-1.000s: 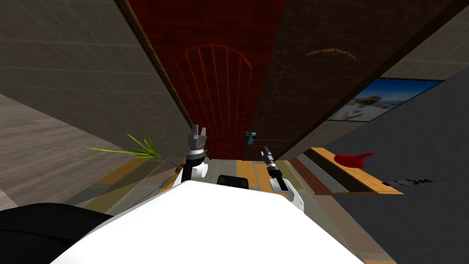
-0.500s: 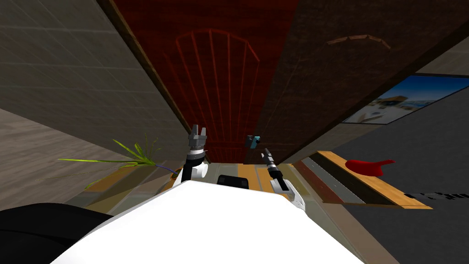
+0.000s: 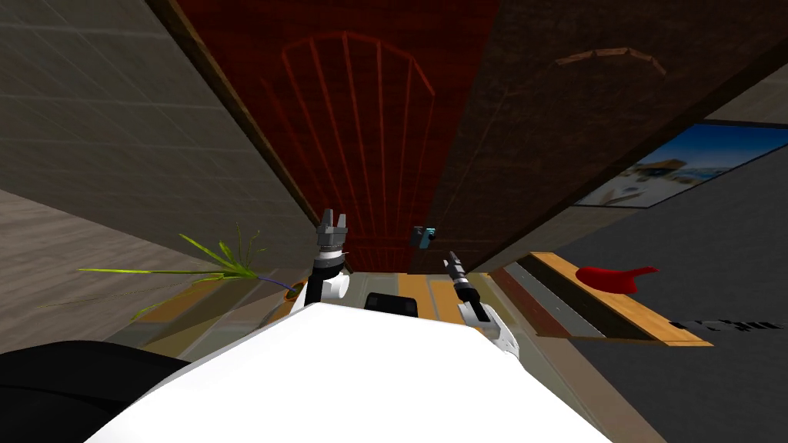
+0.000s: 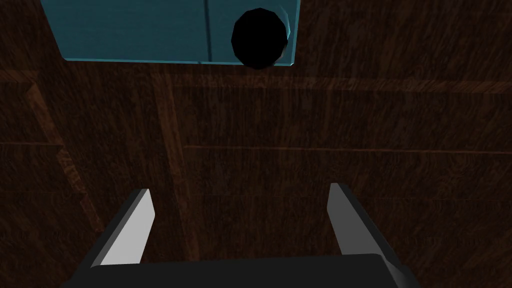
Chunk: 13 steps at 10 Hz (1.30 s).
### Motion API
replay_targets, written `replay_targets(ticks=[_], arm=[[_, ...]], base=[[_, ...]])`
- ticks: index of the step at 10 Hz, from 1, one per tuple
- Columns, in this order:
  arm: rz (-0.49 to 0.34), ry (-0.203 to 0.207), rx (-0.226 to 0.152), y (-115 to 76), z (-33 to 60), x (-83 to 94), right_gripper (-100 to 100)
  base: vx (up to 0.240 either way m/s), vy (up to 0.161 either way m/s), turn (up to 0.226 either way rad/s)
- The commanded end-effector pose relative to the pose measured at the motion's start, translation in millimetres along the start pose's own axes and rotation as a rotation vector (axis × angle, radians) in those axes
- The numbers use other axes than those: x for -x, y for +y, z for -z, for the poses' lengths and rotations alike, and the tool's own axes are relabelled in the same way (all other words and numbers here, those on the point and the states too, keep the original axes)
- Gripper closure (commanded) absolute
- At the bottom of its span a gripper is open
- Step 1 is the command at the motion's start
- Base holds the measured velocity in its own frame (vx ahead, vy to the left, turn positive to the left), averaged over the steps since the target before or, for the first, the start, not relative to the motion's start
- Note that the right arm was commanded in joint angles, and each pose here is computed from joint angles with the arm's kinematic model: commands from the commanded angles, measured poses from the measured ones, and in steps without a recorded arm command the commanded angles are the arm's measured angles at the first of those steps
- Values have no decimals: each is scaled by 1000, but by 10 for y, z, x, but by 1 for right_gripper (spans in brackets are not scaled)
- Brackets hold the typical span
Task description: Pull the door open
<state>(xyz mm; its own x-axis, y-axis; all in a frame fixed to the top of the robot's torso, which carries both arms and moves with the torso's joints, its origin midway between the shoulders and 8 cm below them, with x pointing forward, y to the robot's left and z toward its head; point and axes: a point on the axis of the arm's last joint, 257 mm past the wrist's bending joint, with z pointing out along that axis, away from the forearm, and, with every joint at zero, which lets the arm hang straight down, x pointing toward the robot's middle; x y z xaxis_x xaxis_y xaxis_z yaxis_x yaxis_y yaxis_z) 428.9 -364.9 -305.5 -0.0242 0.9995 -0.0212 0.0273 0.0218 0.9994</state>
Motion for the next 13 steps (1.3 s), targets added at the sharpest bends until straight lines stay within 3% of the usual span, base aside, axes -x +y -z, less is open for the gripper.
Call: replay_targets(ticks=[1,4,6,9,12,13], arm=[[11,-42,-20,-55,23,209,-100],[23,-119,-45,-131,35,565,-100],[21,-143,-47,-136,1,653,-100],[5,-142,-23,-61,-171,559,-100],[-15,-101,15,73,-362,276,-100],[-10,-112,7,22,-329,354,-100]], base=[[-116,-88,31],[-54,-83,68],[30,-42,102],[154,-9,201],[196,88,162],[95,61,27]])
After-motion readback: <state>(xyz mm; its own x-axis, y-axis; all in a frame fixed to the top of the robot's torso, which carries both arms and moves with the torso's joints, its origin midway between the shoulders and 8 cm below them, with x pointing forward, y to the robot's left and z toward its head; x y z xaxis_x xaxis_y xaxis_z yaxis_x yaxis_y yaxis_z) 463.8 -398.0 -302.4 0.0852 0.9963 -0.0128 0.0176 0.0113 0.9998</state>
